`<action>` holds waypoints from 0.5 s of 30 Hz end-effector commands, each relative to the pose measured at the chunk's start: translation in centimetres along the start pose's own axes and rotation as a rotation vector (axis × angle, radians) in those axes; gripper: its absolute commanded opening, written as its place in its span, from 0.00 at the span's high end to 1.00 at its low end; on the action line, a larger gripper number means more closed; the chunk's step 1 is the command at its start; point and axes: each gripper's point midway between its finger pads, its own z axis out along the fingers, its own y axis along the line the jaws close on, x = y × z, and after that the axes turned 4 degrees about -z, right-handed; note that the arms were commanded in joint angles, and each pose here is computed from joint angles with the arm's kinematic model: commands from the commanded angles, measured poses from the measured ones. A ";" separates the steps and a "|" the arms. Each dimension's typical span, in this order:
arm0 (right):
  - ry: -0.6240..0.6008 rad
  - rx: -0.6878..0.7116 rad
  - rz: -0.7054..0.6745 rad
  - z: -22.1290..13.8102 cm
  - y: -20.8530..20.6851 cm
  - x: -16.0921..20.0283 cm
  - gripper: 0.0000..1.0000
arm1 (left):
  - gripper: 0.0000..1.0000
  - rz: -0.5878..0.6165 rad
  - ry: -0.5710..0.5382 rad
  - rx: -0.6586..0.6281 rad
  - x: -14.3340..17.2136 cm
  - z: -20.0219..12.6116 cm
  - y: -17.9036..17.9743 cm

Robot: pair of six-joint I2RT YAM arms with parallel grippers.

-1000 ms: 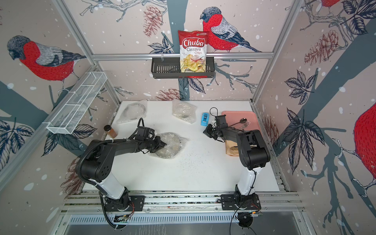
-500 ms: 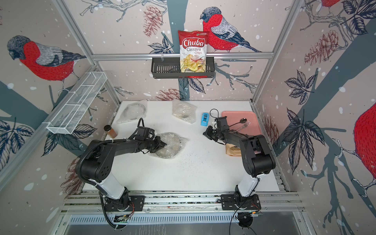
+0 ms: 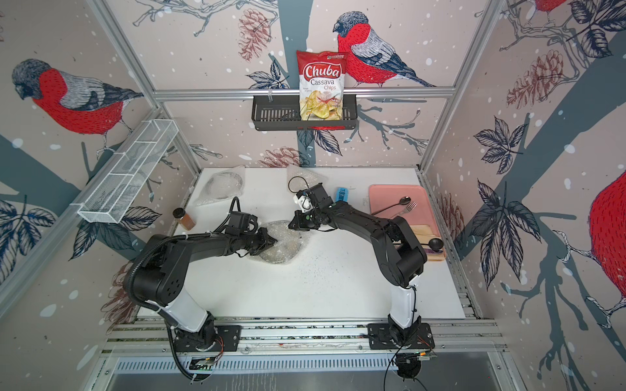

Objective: Wrap dinner plates in bubble wrap
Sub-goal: Tear off the tape using the Tape Cutter, then stick the tape on the bubble wrap.

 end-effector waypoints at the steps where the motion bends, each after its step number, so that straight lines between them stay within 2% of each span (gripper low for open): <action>1: 0.057 -0.040 0.116 1.4 1.3 1.2 1.00 | 1.00 -0.086 0.064 -0.123 2.2 0.0 3.0; 10: 0.117 -0.048 0.215 4.3 2.2 2.7 1.00 | 1.00 -0.087 0.066 -0.113 2.4 0.1 2.8; 15: 0.110 -0.010 0.243 5.0 0.8 2.9 1.00 | 1.00 -0.085 0.069 -0.110 2.5 0.1 2.8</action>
